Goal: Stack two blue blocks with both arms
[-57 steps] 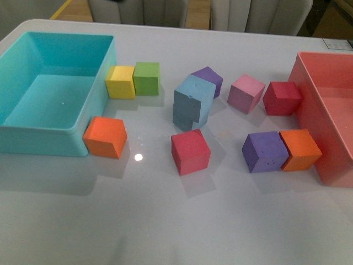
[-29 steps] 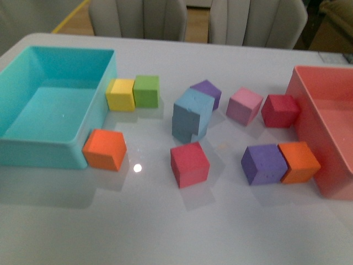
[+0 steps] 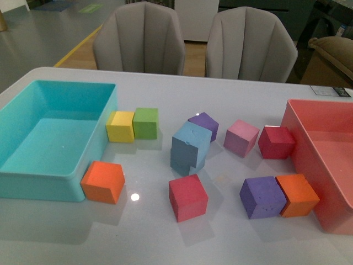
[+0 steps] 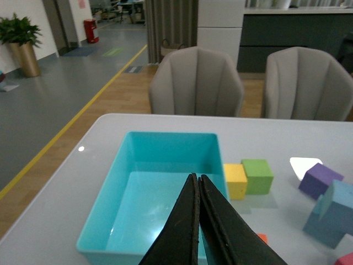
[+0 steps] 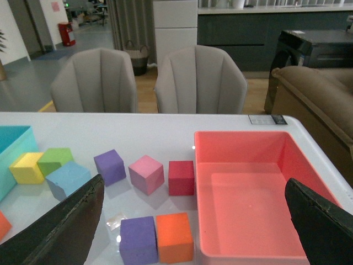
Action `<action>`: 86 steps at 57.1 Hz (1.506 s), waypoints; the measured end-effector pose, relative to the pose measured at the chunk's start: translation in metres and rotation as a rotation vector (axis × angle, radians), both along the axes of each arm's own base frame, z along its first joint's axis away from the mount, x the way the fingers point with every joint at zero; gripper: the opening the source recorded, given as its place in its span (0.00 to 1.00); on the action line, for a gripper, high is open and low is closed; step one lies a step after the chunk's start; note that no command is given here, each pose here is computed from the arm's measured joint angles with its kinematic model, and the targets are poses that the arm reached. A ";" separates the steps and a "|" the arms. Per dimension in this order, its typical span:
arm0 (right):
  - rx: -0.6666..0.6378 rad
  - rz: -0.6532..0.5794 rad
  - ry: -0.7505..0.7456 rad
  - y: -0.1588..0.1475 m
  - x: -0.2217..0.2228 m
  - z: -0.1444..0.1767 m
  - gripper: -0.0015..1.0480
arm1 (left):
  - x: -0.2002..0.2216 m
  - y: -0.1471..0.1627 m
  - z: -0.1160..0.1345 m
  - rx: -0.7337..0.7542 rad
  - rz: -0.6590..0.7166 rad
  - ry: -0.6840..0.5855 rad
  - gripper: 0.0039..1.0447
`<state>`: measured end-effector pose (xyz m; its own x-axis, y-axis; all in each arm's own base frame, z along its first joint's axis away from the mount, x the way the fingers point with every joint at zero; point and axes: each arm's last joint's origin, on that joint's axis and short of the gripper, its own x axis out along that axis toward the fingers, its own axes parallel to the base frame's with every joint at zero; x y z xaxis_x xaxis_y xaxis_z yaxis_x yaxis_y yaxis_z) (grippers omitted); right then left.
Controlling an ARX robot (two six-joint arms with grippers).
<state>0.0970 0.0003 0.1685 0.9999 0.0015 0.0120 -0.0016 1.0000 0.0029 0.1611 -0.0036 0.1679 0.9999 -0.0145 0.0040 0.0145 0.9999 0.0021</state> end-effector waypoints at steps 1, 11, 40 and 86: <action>0.000 0.000 0.000 0.000 0.000 0.000 0.91 | -0.002 0.001 -0.002 0.000 0.008 0.007 0.01; 0.000 0.000 0.000 0.000 0.000 0.000 0.91 | -0.013 0.003 -0.004 0.000 0.010 0.015 0.01; 0.000 0.000 0.000 0.000 0.000 0.000 0.91 | -0.037 0.003 0.003 0.000 0.011 -0.008 0.01; 0.000 0.000 0.000 0.000 0.000 0.000 0.91 | -0.064 0.003 0.000 0.000 0.011 -0.005 0.01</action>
